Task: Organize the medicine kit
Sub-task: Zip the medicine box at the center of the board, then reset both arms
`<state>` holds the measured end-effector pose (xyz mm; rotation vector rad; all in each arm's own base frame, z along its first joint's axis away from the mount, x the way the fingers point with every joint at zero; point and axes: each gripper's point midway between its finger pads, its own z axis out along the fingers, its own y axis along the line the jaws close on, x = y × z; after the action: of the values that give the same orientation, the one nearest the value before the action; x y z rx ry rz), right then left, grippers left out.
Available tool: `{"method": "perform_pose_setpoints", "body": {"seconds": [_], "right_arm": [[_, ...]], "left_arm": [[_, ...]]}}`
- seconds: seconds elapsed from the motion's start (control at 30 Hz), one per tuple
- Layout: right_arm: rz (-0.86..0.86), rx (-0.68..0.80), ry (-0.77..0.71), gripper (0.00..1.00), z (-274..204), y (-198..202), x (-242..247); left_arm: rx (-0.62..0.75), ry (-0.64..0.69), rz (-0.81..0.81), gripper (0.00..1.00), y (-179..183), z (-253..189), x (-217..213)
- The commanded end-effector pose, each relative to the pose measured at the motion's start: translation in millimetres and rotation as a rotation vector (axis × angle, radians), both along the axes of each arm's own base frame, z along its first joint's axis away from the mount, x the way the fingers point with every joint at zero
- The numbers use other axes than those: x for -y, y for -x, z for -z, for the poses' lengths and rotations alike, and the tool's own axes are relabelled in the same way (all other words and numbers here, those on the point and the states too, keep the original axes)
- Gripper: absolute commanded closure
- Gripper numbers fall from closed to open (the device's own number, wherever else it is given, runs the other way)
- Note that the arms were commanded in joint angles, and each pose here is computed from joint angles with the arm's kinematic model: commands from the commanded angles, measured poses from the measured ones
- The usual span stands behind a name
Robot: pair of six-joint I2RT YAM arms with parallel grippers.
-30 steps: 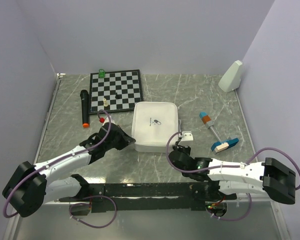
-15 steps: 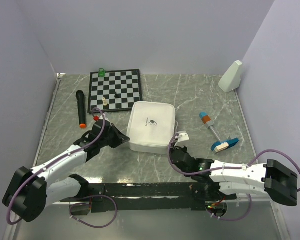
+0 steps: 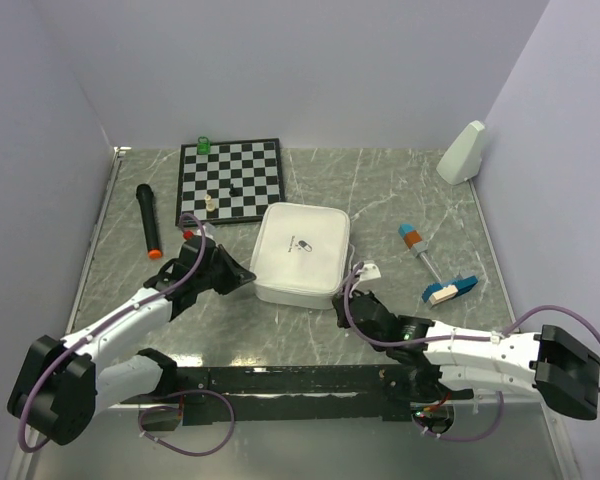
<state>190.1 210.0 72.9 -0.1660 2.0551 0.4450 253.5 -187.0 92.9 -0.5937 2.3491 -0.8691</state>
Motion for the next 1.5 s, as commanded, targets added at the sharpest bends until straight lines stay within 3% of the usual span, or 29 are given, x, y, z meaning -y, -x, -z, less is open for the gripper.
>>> {"method": "perform_pose_setpoints", "body": {"seconds": [0.0,0.53,0.8,0.87,1.0,1.03,1.17,1.23,1.47], "right_arm": [[0.323,0.037,0.019,1.00,2,-33,58],[0.457,-0.034,-0.107,1.00,6,-48,88],[0.391,-0.011,-0.080,1.00,-3,-52,80],[0.330,-0.011,-0.065,0.91,-9,-51,72],[0.221,-0.014,-0.066,0.53,-20,-46,57],[0.200,-0.009,-0.079,0.47,-24,-45,54],[0.170,-0.014,-0.080,0.35,-29,-37,54],[0.172,0.001,-0.077,0.33,-38,-36,55],[0.148,0.080,-0.071,0.29,-70,-36,56]], "left_arm": [[0.093,-0.413,-0.432,0.99,-48,21,-120],[0.095,-0.435,-0.421,0.99,-50,20,-121],[0.102,-0.421,-0.404,0.99,-51,18,-117],[0.109,-0.403,-0.376,0.99,-52,16,-111],[0.144,-0.357,-0.315,0.99,-58,2,-97],[0.156,-0.342,-0.301,0.99,-59,-3,-93],[0.198,-0.296,-0.248,0.83,-60,-19,-81],[0.222,-0.276,-0.232,0.71,-60,-27,-77],[0.336,-0.218,-0.180,0.43,-54,-65,-54]]}}
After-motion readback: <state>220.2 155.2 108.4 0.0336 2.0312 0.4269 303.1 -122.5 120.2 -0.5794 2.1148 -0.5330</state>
